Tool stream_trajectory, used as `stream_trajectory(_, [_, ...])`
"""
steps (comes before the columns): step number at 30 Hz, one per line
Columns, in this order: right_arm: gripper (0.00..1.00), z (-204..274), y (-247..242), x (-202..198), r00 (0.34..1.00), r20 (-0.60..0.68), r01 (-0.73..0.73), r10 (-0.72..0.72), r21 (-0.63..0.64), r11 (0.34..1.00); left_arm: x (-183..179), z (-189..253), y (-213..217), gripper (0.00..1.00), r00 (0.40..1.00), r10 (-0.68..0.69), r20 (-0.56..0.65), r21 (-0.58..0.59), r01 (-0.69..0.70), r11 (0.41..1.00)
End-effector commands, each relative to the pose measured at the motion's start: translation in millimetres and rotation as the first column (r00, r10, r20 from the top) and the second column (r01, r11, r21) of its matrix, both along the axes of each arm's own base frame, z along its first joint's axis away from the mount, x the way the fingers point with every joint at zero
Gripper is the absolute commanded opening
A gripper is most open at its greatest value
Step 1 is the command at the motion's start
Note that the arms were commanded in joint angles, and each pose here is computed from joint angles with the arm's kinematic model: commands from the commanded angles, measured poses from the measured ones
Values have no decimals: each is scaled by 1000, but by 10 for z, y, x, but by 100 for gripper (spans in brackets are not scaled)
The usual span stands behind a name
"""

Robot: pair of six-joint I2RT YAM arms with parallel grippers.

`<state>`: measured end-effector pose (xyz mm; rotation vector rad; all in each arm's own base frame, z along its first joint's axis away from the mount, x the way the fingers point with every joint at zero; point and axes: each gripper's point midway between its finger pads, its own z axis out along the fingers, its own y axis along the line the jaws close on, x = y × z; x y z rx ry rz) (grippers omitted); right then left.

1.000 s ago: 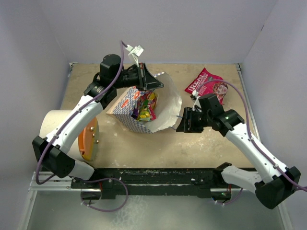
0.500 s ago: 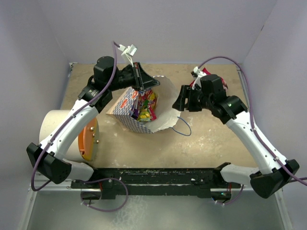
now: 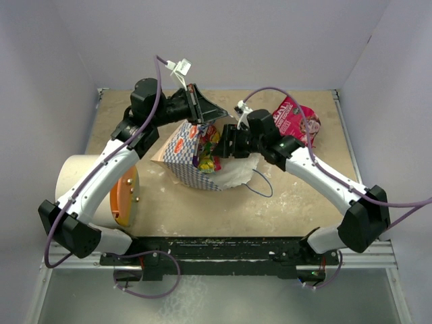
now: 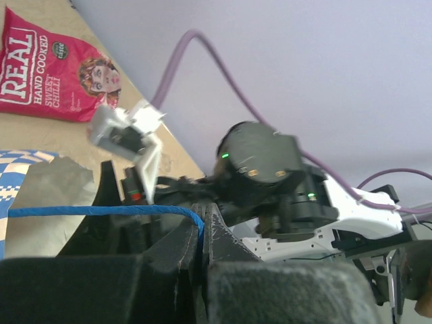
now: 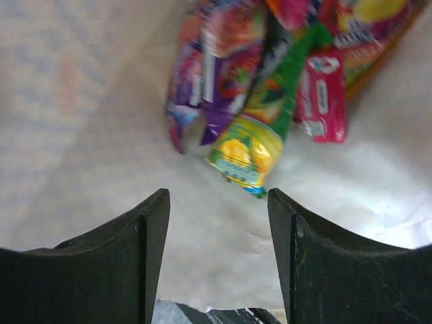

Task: Take the snacks out of the paper bag

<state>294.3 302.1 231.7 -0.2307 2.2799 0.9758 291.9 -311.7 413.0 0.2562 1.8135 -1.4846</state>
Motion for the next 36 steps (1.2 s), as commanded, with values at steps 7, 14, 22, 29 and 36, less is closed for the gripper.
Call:
stream_trajectory(7, [63,-291,-264,84,978,8,207,-207,35,978,-363,441,-143,0,985,-120,122,-104,133,986])
stream_trajectory(14, [64,-257,-223,270,961,78,255,-266,124,959,-345,444,-180,0,987,-97,129,-104,110,988])
stream_trajectory(22, [64,-664,-24,339,952,-71,306,-298,164,938,-346,466,-191,0,989,-71,127,-96,83,992])
stream_trajectory(29, [65,-864,269,199,964,-125,256,-236,185,949,-358,425,-179,0,992,-59,115,-80,69,994])
stream_trajectory(36, [67,-1178,433,39,951,-185,279,-249,162,946,-333,402,-212,0,992,-57,111,-75,66,995])
